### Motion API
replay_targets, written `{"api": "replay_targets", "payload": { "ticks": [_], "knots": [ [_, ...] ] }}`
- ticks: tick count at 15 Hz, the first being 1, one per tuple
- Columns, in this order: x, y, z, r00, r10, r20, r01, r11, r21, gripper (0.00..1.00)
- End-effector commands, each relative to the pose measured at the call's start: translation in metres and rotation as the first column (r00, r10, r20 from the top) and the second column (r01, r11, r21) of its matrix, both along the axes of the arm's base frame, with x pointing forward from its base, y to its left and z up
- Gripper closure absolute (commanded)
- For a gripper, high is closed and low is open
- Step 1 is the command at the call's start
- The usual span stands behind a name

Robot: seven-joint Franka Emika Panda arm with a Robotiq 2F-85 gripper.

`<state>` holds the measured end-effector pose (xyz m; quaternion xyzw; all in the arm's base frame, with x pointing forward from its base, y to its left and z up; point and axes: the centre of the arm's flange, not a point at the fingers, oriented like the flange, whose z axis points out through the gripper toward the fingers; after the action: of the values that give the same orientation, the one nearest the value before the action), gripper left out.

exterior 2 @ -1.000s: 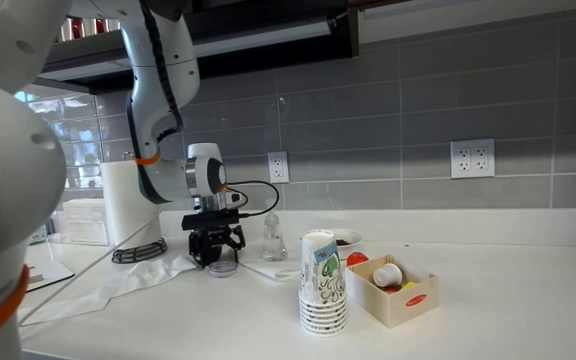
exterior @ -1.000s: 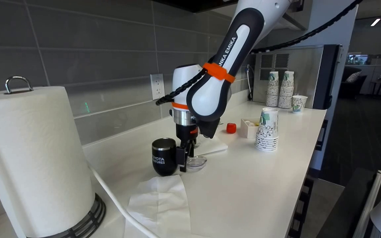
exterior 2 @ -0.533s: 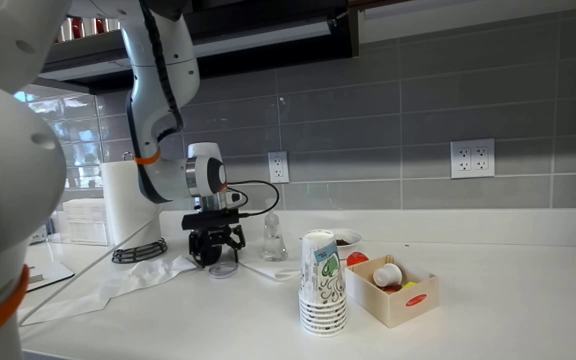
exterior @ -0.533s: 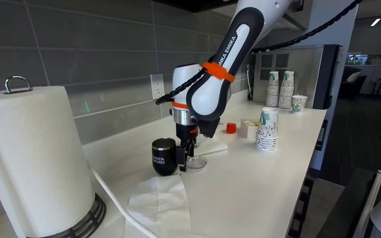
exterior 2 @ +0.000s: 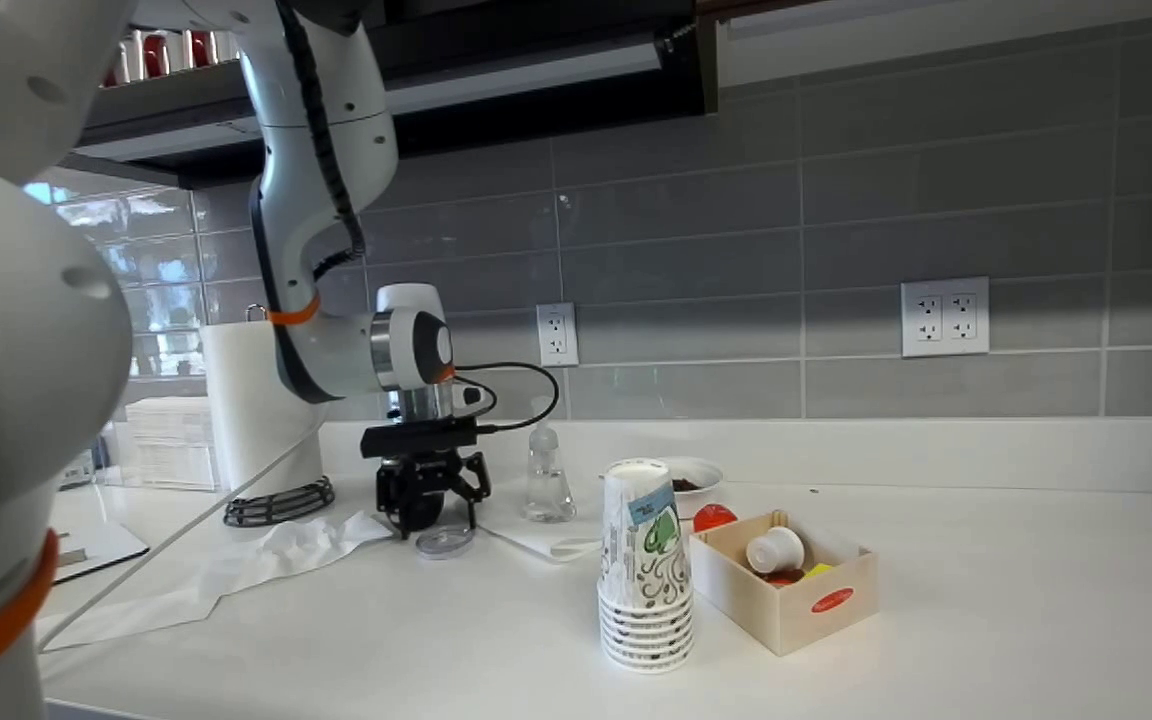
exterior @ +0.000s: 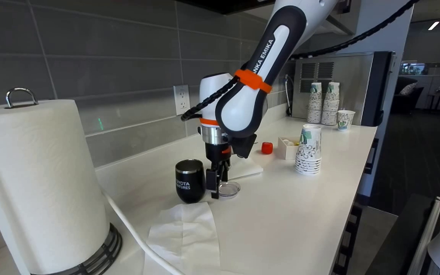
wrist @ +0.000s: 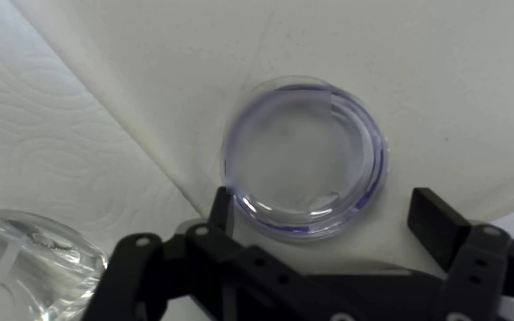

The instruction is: Put the lid on the black coffee mug

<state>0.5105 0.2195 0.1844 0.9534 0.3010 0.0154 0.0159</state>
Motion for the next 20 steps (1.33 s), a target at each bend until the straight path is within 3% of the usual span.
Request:
{"api": "replay_targets", "payload": {
  "ticks": [1, 6, 19, 20],
  "knots": [
    [-0.005, -0.007, 0.009, 0.999, -0.045, 0.01, 0.045, 0.999, -0.021, 0.0],
    [-0.003, -0.015, 0.006, 0.995, -0.1, 0.021, 0.101, 0.994, -0.052, 0.0],
    [-0.009, -0.009, -0.002, 0.995, -0.1, -0.028, 0.098, 0.992, -0.085, 0.0],
    [-0.009, -0.008, -0.002, 0.995, -0.101, -0.028, 0.098, 0.991, -0.087, 0.25]
  ]
}}
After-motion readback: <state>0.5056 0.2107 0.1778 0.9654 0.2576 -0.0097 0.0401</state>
